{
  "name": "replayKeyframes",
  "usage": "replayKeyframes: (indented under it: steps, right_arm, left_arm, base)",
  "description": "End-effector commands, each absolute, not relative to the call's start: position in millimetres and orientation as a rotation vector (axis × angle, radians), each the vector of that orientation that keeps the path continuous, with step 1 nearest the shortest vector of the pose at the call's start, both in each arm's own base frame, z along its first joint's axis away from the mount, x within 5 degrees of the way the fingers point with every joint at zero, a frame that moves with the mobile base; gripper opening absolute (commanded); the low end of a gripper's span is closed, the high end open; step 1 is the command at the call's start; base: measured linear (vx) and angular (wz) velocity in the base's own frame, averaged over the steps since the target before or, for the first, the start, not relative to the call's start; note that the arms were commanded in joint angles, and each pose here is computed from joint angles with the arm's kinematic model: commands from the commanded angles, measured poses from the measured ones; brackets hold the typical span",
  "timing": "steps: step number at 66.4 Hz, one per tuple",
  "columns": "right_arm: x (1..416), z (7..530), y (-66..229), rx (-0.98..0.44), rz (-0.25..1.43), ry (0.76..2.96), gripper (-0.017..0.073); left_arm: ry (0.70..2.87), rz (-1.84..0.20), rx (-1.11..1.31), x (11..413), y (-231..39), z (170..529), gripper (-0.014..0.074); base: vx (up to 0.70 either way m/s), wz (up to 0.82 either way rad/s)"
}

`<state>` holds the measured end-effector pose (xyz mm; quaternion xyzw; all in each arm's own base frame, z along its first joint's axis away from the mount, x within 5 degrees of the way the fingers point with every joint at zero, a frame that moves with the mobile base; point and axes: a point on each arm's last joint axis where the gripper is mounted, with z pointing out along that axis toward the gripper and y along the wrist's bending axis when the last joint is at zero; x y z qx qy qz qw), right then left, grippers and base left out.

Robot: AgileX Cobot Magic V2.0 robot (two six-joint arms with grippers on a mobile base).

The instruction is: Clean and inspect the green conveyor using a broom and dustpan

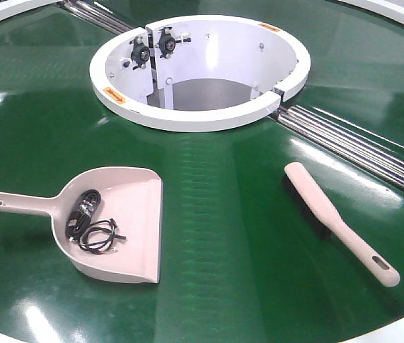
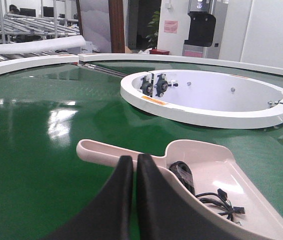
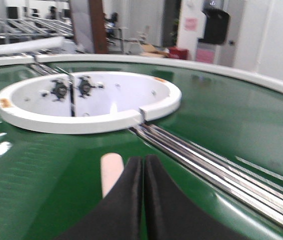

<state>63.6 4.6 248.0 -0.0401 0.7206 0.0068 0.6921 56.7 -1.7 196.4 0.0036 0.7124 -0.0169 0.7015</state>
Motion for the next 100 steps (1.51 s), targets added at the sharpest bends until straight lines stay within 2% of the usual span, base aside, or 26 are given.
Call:
replayKeyframes:
  steps: [1,20,100]
  right_arm:
    - [66.0,249.7,-0.2,-0.010,-0.015,1.533,-0.0008]
    - [56.7,201.9,-0.1,-0.018,-0.020,1.517,-0.0008]
    - [56.0,201.5,0.6,-0.021,-0.003,1.518,-0.0008]
  left_arm:
    - [1.512,-0.052,0.003,55.8,-1.9,200.5,-0.0006]
    - [1.512,-0.052,0.003,55.8,-1.9,200.5,-0.0006]
    - [1.512,-0.052,0.003,55.8,-1.9,200.5,-0.0006]
  base:
    - [0.00,0.00]
    - [0.00,0.00]
    - [0.00,0.00]
